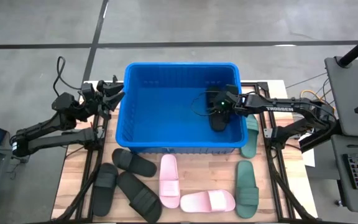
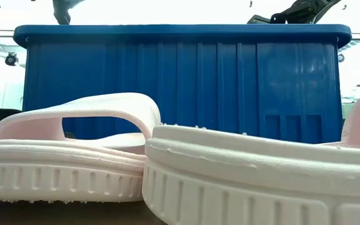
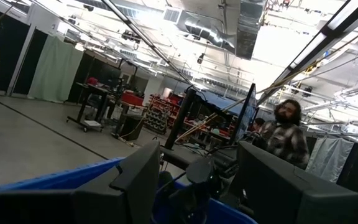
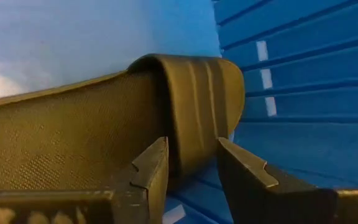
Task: Pick and place slides into bin
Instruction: Put the black slide into the blue bin
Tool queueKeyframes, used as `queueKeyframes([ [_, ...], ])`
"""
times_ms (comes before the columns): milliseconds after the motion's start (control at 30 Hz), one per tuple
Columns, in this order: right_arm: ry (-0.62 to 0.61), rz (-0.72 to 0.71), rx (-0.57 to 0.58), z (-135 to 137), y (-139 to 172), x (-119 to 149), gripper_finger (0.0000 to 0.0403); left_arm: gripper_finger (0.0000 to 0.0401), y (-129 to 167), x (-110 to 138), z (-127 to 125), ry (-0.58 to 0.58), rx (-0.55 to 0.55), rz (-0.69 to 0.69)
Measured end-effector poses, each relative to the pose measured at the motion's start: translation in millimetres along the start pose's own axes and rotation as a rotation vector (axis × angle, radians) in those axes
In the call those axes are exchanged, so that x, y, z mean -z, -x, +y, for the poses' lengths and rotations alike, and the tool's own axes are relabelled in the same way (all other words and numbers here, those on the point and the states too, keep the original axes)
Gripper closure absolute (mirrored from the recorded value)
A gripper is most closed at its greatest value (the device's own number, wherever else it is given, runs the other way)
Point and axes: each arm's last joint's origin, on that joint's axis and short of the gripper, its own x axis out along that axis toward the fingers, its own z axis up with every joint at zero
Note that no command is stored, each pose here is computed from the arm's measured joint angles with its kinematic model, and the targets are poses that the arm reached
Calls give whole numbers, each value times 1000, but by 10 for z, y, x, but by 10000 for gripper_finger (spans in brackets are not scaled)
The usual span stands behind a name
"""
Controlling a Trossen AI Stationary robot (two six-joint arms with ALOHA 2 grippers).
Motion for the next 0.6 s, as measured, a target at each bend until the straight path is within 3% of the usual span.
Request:
queueKeyframes([
  [600,-187,-186,33,-106,465,12,284,203,-3,4,1,-1,0,2],
])
